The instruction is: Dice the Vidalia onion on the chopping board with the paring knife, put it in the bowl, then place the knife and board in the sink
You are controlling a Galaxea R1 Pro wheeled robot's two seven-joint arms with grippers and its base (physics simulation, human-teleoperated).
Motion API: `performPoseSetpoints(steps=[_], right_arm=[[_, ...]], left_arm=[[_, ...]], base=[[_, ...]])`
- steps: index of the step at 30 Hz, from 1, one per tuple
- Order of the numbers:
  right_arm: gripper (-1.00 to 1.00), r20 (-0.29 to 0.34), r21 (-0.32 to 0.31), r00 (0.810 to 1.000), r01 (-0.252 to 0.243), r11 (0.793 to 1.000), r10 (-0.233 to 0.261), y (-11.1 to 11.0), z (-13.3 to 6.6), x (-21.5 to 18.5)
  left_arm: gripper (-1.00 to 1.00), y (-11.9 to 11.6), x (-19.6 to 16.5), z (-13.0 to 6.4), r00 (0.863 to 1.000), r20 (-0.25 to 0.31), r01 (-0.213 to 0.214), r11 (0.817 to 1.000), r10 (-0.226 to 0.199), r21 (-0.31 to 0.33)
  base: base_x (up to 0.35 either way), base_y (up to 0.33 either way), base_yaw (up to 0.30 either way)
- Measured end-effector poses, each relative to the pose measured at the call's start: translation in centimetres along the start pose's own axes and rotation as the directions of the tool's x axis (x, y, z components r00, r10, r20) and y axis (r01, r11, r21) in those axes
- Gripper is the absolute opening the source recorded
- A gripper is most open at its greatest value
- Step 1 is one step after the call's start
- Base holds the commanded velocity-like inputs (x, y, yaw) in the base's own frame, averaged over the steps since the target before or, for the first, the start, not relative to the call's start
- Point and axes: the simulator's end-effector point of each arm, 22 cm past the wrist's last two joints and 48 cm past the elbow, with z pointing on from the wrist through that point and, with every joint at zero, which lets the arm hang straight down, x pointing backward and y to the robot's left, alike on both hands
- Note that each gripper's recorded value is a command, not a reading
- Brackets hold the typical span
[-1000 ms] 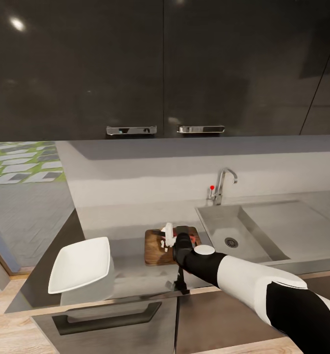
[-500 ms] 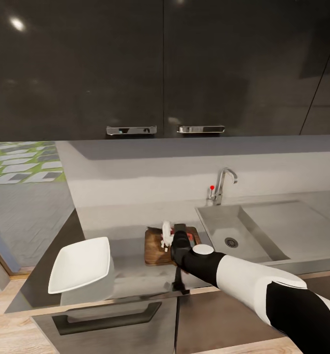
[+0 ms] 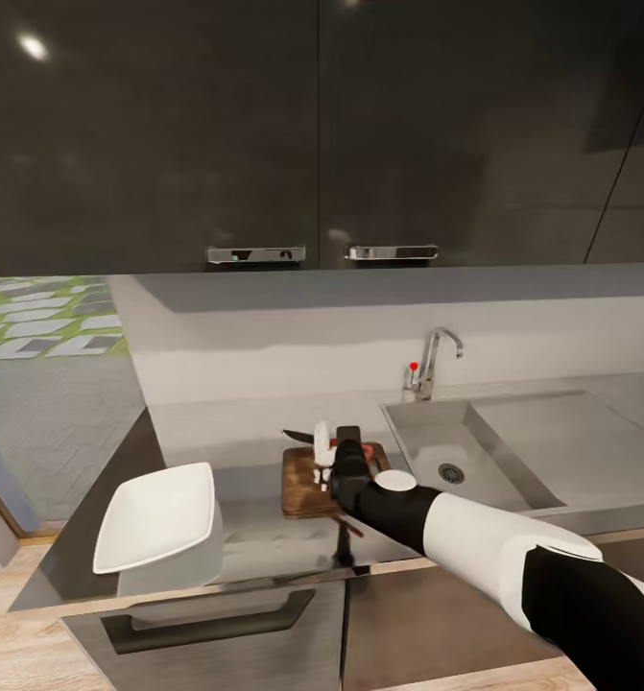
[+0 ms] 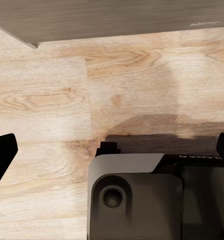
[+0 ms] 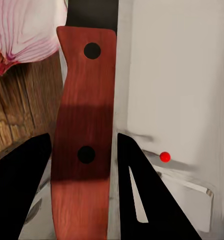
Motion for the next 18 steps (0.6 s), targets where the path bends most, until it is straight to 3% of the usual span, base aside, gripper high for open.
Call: performPoseSetpoints(steps=[10, 18], right_arm=[[-1.00, -0.003, 0.005, 1.000, 0.001, 1.000, -0.001, -0.21, -0.01, 0.07], [-1.00, -0.011, -0.008, 1.000, 0.001, 1.000, -0.001, 0.17, 0.14, 0.20]], left_arm=[[1.00, 0.07, -0.01, -0.01, 1.000, 0.001, 0.000, 1.000, 0.000, -0.001], [1.00, 0.11, -0.02, 0.00, 1.000, 0.001, 0.000, 1.000, 0.000, -0.001]], base=[[0.061, -0.191, 0.000], [0.016, -0.027, 0.000]])
